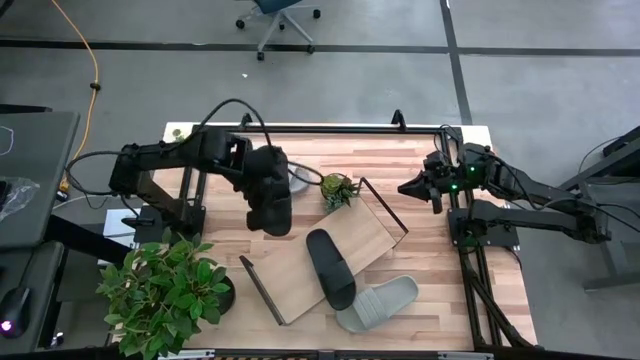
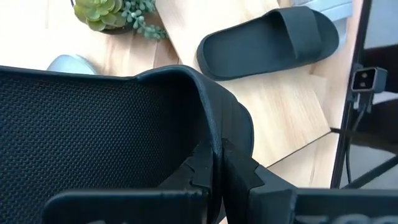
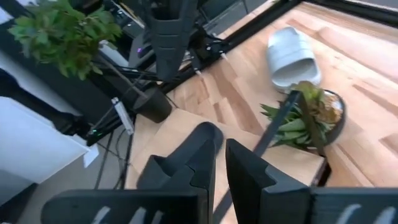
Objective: Pick and place slides into the shelf
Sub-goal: Put the black slipper on the shelf
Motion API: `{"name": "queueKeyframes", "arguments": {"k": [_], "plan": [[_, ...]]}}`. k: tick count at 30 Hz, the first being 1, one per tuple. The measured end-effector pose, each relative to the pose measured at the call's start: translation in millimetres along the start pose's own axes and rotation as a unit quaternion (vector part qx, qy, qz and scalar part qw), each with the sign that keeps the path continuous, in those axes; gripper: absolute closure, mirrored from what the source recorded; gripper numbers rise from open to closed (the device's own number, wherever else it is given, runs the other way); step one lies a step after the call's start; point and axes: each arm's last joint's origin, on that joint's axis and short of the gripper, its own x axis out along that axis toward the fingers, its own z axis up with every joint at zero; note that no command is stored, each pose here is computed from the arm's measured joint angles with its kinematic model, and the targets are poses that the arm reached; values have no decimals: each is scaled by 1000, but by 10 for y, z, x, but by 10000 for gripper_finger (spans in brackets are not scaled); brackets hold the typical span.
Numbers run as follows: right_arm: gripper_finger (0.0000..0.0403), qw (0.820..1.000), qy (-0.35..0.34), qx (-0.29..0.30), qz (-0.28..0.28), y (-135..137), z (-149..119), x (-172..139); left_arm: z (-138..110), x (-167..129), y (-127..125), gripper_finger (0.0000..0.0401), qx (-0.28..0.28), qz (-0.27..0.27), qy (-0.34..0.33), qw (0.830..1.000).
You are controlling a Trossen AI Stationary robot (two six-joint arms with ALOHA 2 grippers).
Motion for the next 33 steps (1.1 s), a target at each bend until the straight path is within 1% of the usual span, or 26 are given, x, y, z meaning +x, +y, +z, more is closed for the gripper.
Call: {"name": "queueKeyframes", "arguments": {"k": [5,9,14,18,23,28,33], "plan": [[373,1000,-10,-9,22,33,38,-6,-15,10,-164,396,-19,14,-18,1000],[373,999,-27,-28,36,116,140,-63,-13,14,-282,396,-34,21,-42,998],[373,997,-46,-41,46,207,250,-134,-53,17,-400,396,-46,28,-48,997],[371,997,-45,-31,55,239,299,-138,-70,17,-512,396,-56,30,-67,996],[357,997,-39,-20,60,232,340,-74,-101,20,-634,396,-68,34,-85,993],[341,995,-39,-24,85,229,396,20,-127,234,-725,396,-82,27,-87,993],[336,996,-33,-21,84,200,414,98,-157,510,-779,396,-88,-1,-81,993]]}}
